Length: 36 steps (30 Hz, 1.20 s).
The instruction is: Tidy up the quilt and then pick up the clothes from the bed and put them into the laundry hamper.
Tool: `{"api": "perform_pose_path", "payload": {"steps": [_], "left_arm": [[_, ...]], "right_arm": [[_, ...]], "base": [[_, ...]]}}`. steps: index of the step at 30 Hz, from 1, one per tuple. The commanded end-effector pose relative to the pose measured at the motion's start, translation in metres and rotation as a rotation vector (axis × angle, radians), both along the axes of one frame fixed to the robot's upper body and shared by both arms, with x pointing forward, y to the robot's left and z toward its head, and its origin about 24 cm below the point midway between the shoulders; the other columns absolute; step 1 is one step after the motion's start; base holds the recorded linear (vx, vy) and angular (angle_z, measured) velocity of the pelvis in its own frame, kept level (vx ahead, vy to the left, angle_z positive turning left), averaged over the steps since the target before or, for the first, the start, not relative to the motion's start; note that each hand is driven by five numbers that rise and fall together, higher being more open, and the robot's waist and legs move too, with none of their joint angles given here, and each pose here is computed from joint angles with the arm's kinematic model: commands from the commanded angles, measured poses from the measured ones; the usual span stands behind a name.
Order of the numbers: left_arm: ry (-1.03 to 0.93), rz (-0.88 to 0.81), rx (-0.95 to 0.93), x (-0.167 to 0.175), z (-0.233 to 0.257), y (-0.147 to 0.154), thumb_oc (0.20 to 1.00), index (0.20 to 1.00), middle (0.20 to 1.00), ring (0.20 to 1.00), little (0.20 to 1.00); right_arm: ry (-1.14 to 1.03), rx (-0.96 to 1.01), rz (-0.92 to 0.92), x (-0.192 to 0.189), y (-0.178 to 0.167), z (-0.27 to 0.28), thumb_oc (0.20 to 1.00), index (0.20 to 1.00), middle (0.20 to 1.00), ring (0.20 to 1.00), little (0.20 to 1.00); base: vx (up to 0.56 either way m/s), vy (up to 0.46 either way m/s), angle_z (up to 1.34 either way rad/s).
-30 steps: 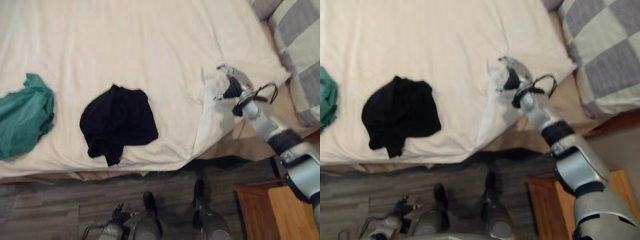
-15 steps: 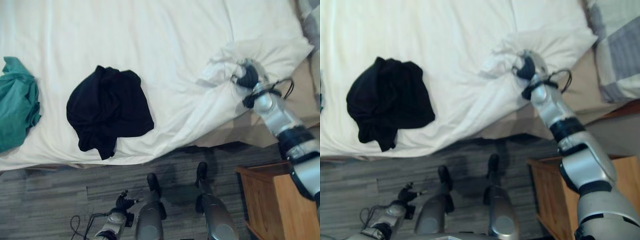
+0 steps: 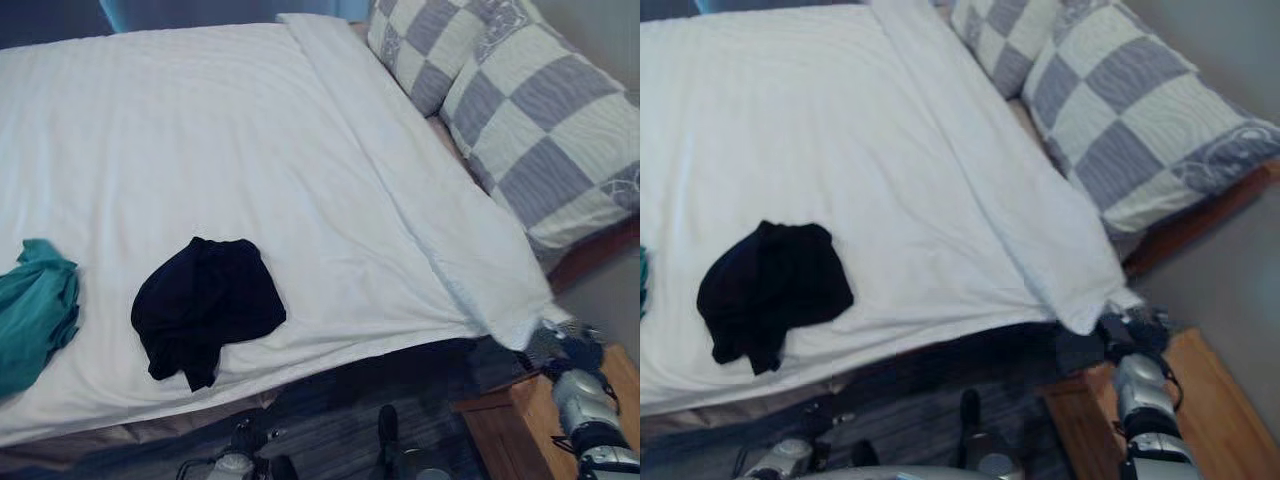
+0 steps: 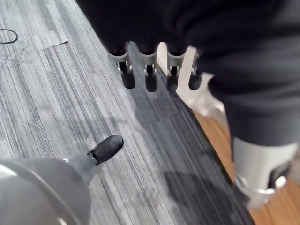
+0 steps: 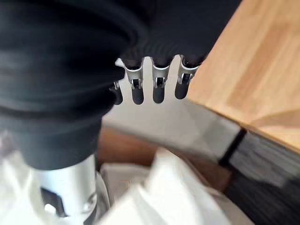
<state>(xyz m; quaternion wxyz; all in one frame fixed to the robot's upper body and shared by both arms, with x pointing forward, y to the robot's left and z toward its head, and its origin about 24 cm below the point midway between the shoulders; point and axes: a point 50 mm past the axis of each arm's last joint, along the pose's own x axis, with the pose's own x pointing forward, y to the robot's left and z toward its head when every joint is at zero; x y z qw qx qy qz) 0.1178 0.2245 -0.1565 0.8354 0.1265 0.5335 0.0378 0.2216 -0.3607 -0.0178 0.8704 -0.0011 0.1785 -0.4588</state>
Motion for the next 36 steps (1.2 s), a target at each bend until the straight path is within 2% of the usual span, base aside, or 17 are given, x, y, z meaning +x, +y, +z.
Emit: {"api": "perform_pose_path", "payload": {"steps": [1, 4, 7, 10, 11, 14, 17, 18, 20, 21, 22, 23, 27, 30, 31, 34, 36], "left_arm": [[0.001, -0.009, 0.036, 0.005, 0.002, 0.007, 1.000, 1.000, 1.000, 1.000, 1.000], [0.014, -0.023, 0.042, 0.000, 0.001, 0.007, 1.000, 1.000, 1.000, 1.000, 1.000], [0.022, -0.062, 0.067, -0.003, 0.001, 0.009, 1.000, 1.000, 1.000, 1.000, 1.000], [-0.007, -0.081, 0.070, 0.008, 0.004, 0.008, 1.000, 1.000, 1.000, 1.000, 1.000], [-0.043, -0.093, 0.079, 0.018, 0.007, 0.008, 1.000, 1.000, 1.000, 1.000, 1.000], [-0.099, -0.095, 0.083, 0.035, 0.014, 0.007, 1.000, 1.000, 1.000, 1.000, 1.000], [-0.210, -0.064, 0.076, 0.065, 0.028, 0.005, 1.000, 1.000, 1.000, 1.000, 1.000], [-0.210, -0.064, 0.076, 0.065, 0.028, 0.006, 1.000, 1.000, 1.000, 1.000, 1.000], [-0.217, -0.052, 0.061, 0.066, 0.028, 0.003, 1.000, 1.000, 1.000, 1.000, 1.000], [-0.211, -0.048, 0.053, 0.063, 0.026, 0.001, 1.000, 1.000, 1.000, 1.000, 1.000], [-0.211, -0.048, 0.053, 0.063, 0.026, 0.001, 1.000, 1.000, 1.000, 1.000, 1.000], [-0.207, -0.048, 0.056, 0.062, 0.025, 0.001, 1.000, 1.000, 1.000, 1.000, 1.000], [-0.202, -0.021, 0.075, 0.068, 0.028, 0.007, 1.000, 1.000, 1.000, 1.000, 1.000], [-0.158, -0.014, 0.084, 0.057, 0.023, 0.009, 1.000, 1.000, 1.000, 1.000, 1.000], [-0.131, -0.025, 0.087, 0.049, 0.019, 0.008, 1.000, 1.000, 1.000, 1.000, 1.000], [-0.096, -0.027, 0.089, 0.038, 0.015, 0.010, 1.000, 1.000, 1.000, 1.000, 1.000], [-0.072, -0.029, 0.097, 0.030, 0.014, 0.016, 1.000, 1.000, 1.000, 1.000, 1.000]], "right_arm": [[-0.223, -0.303, -0.042, 0.038, -0.022, 0.089, 0.200, 0.200, 0.200, 0.200, 0.200], [-0.307, -0.419, 0.002, 0.051, -0.016, 0.123, 0.200, 0.200, 0.200, 0.200, 0.200], [-0.485, -0.599, 0.176, 0.084, 0.018, 0.186, 0.200, 0.200, 0.200, 0.200, 0.200], [-0.570, -0.644, 0.267, 0.102, 0.042, 0.213, 0.200, 0.200, 0.200, 0.200, 0.200], [-0.613, -0.702, 0.327, 0.113, 0.057, 0.238, 0.200, 0.200, 0.200, 0.200, 0.200], [-0.641, -0.719, 0.357, 0.124, 0.069, 0.255, 0.200, 0.200, 0.200, 0.200, 0.200], [-0.562, -0.599, 0.380, 0.135, 0.078, 0.221, 0.200, 0.200, 0.200, 0.200, 0.200], [-0.562, -0.599, 0.379, 0.135, 0.078, 0.221, 0.200, 0.200, 0.200, 0.200, 0.200], [-0.465, -0.499, 0.363, 0.133, 0.073, 0.181, 0.200, 0.200, 0.200, 0.200, 0.200], [-0.357, -0.395, 0.353, 0.123, 0.071, 0.136, 0.200, 0.200, 0.200, 0.200, 0.200], [-0.357, -0.395, 0.353, 0.123, 0.071, 0.136, 0.200, 0.200, 0.200, 0.200, 0.200], [-0.258, -0.311, 0.340, 0.109, 0.066, 0.097, 0.200, 0.200, 0.200, 0.200, 0.200], [-0.032, -0.151, 0.393, 0.064, 0.077, 0.016, 0.200, 0.200, 0.200, 0.200, 0.200], [0.164, -0.030, 0.454, 0.019, 0.092, -0.040, 0.200, 0.200, 0.200, 0.200, 0.200], [0.238, 0.016, 0.471, 0.000, 0.097, -0.058, 1.000, 1.000, 1.000, 1.000, 1.000], [0.338, 0.087, 0.499, -0.021, 0.108, -0.081, 1.000, 1.000, 1.000, 1.000, 1.000], [0.495, 0.138, 0.615, -0.045, 0.130, -0.107, 1.000, 1.000, 1.000, 1.000, 1.000]], "base": [[0.00, 0.000, 0.00], [0.00, 0.009, 0.01], [-0.08, -0.027, -0.01], [-0.17, -0.036, 0.05], [-0.23, -0.032, 0.09], [-0.26, -0.034, 0.17], [-0.16, -0.034, 0.01], [-0.06, -0.013, -0.05], [-0.06, 0.006, -0.09], [-0.06, 0.020, -0.13], [-0.06, 0.057, -0.15], [-0.03, 0.054, -0.10], [0.01, 0.093, -0.07], [0.06, 0.176, 0.00], [0.03, 0.151, -0.04], [0.01, 0.139, -0.11], [-0.11, 0.134, -0.09]]}}
